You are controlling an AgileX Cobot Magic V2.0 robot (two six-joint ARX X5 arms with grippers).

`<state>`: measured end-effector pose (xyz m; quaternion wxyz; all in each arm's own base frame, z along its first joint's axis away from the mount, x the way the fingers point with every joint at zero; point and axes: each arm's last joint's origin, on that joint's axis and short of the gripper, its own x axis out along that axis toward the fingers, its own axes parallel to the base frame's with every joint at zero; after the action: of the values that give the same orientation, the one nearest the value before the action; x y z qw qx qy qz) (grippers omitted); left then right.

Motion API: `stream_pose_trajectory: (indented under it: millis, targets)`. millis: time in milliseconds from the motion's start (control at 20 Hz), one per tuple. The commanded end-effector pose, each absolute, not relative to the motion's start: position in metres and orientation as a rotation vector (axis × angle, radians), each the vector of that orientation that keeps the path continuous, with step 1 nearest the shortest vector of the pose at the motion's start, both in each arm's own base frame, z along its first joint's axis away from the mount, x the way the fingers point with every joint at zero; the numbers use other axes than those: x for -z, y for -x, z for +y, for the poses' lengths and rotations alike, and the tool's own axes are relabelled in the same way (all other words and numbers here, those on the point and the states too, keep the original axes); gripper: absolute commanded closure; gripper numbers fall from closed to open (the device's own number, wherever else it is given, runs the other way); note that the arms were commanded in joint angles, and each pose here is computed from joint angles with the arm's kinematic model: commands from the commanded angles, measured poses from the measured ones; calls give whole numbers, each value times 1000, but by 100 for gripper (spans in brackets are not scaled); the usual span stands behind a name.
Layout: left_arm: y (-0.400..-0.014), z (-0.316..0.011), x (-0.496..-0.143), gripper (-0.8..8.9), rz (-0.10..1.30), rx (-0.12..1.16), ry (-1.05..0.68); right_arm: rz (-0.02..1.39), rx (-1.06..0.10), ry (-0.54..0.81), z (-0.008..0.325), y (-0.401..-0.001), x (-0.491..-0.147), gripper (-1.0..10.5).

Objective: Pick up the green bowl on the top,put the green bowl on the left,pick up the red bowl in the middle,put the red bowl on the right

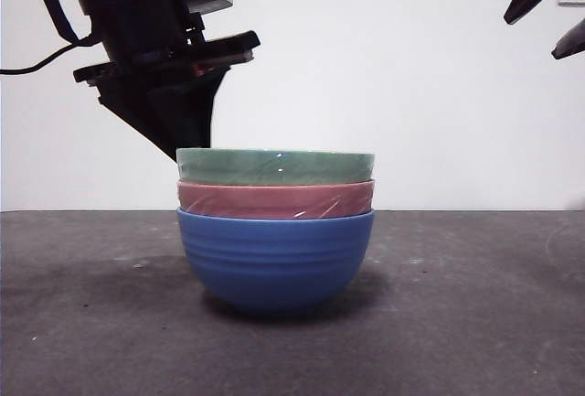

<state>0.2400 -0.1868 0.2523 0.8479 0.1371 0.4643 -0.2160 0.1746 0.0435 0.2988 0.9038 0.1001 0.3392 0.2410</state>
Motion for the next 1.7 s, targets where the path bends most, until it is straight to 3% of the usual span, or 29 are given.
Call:
stream_pose_trajectory:
  millis: [50, 400, 800, 1150, 1400, 1700]
  targets:
    - [-240, -187, -250, 822, 976, 460, -301, 695, -499, -205, 44, -175, -300, 663]
    - [-245, -191, -263, 822, 927, 468, -280, 695, -499, -205, 44, -175, -300, 663]
    - [-245, -188, -335, 822, 859, 477, -319, 694, -499, -204, 44, -175, -300, 664]
    - [-225, -119, -374, 822, 924, 259, -327, 694, -498, -204, 44, -175, -300, 664]
    - [-211, -76, -335, 823, 950, 171, -192, 694, -498, -204, 44, -175, -300, 664]
    - [-219, -64, -280, 823, 1015, 151, -119, 668, -502, -203, 44, -177, -302, 664]
